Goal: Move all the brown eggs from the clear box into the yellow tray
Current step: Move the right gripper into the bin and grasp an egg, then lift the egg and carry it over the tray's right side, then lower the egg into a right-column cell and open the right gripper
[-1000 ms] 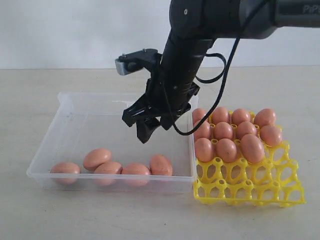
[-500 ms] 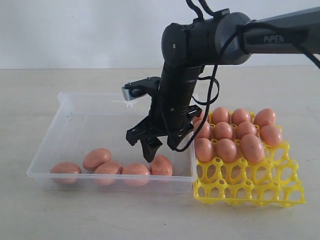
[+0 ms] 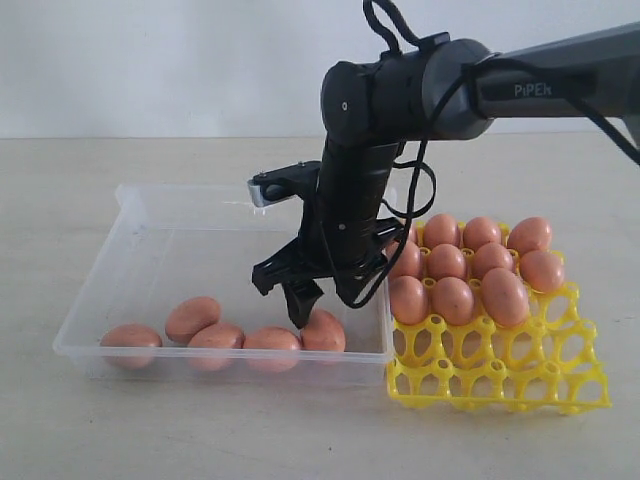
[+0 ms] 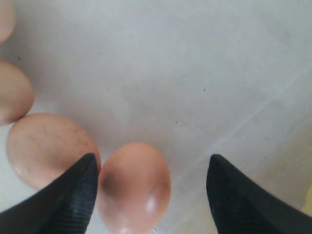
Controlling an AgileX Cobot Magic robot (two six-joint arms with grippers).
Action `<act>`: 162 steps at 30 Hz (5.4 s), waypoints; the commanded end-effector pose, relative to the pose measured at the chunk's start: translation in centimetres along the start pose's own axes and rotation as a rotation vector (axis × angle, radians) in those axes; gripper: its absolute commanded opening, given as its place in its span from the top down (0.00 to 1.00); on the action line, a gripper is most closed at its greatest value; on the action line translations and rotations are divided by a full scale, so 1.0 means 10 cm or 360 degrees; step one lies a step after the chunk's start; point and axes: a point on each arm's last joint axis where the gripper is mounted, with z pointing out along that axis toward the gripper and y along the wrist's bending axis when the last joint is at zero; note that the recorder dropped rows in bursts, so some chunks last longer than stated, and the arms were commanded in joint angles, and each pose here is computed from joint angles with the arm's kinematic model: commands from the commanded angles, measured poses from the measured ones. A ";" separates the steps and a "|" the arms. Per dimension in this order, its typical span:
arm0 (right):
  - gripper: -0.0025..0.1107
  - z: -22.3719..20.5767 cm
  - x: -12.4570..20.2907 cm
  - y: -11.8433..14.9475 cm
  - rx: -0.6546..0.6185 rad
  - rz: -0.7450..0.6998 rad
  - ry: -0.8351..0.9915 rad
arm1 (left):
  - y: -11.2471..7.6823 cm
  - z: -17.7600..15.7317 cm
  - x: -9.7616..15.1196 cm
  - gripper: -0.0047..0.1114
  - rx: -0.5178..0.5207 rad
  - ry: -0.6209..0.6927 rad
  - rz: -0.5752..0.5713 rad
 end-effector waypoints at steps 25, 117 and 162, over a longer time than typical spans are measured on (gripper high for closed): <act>0.89 0.28 0.01 -0.02 -0.0067 0.0214 0.0118 | 0.00 0.00 -0.01 1.00 -0.0001 -0.0016 -0.0012; 0.98 -0.41 2.29 -1.52 0.0118 0.0329 -0.1441 | 0.00 0.00 -0.01 1.00 -0.0001 -0.0016 -0.0012; 0.96 -0.24 2.21 -1.71 0.0210 0.0332 -0.1500 | 0.00 0.00 -0.01 1.00 -0.0001 -0.0016 -0.0012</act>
